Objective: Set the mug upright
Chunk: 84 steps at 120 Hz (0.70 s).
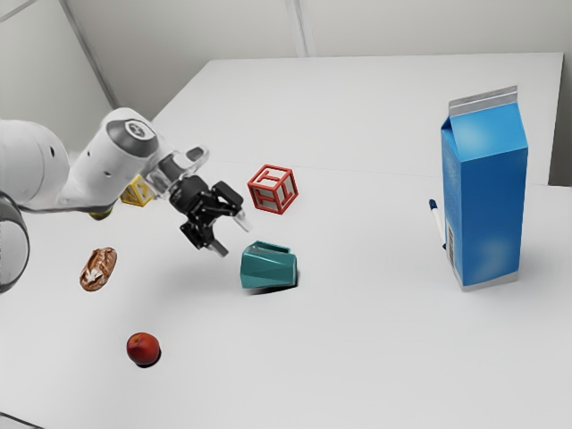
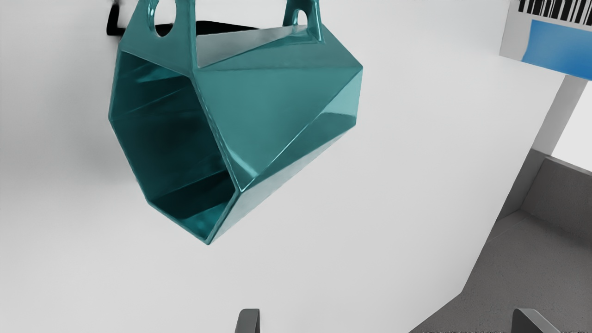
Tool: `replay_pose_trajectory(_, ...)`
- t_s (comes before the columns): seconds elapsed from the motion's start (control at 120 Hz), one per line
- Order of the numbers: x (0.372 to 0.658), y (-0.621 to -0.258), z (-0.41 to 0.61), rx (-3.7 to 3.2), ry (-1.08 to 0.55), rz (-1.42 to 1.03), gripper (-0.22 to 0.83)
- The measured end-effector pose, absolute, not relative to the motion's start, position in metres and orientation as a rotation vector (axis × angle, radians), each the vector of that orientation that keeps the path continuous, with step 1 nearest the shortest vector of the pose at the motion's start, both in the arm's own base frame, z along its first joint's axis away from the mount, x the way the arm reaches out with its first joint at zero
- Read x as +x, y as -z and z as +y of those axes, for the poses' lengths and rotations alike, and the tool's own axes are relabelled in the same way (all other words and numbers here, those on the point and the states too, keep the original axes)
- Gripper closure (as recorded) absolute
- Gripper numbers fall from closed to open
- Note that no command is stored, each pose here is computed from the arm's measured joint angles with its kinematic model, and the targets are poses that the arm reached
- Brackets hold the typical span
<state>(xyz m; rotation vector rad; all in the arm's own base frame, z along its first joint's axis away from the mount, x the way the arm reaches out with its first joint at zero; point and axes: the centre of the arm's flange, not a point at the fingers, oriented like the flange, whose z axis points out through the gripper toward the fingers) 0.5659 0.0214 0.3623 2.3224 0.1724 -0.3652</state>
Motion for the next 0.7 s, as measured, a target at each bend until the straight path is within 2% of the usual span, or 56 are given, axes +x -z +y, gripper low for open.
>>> replay_pose_trajectory(0.175,0.576,-0.335,0.024,2.305,0.319,0.171,0.01)
replay_pose_trajectory(0.442,0.589,-0.313,0.032,2.328,0.209,0.168,0.01)
replay_pose_trajectory(0.7,0.587,-0.29,0.03,2.311,0.184,0.173,0.02)
